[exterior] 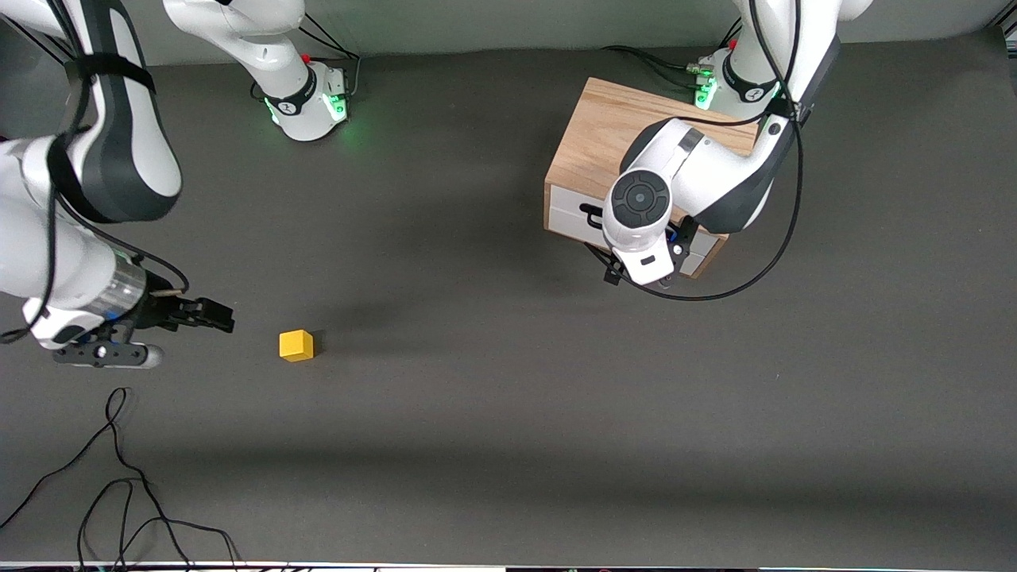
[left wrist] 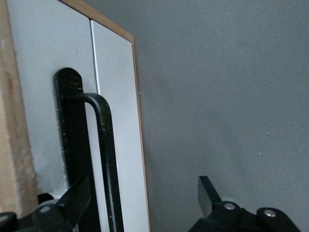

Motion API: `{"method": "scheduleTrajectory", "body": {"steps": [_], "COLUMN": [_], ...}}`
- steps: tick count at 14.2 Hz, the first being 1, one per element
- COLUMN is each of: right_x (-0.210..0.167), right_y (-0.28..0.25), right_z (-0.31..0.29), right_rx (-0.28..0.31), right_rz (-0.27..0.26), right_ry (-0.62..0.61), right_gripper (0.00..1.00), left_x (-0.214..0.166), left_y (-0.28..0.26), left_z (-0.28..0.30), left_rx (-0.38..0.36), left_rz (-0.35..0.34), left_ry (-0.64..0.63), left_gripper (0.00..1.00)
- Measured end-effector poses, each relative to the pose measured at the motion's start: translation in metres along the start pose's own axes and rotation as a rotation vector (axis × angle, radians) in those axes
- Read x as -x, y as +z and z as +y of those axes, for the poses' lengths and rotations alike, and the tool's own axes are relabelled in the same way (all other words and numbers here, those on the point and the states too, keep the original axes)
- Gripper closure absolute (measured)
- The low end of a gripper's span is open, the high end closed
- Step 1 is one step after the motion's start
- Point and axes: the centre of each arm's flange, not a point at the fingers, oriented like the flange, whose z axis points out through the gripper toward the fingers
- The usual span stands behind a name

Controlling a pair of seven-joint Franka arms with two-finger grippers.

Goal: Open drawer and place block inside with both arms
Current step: 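Pull the drawer open with the left gripper while the right gripper reaches the cube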

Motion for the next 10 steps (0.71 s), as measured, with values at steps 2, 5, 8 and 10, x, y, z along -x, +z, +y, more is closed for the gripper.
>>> {"method": "scheduleTrajectory", "body": {"steps": [2,5,8,10], "right_x": [0.0,0.009,0.011,0.013], "right_y": [0.041,0.084,0.116,0.139], "right_z": [-0.011,-0.013,-0.012,-0.011], "right_rx": [-0.005,-0.002,-0.003,-0.004], "right_rz": [0.017,-0.003,-0.008,-0.008], "right_ry": [-0.017,-0.024,-0.023,-0.022], "right_gripper": [0.0,0.0,0.0,0.0], "left_x": [0.0,0.0,-0.001,-0.001], "left_y": [0.008,0.008,0.011,0.01], "left_z": [0.003,0.007,0.01,0.011], "left_rx": [-0.013,0.005,0.018,0.019], "left_rz": [-0.003,-0.01,-0.016,-0.018], "left_ry": [0.0,-0.001,-0.005,-0.006], "left_gripper": [0.0,0.0,0.0,0.0]}}
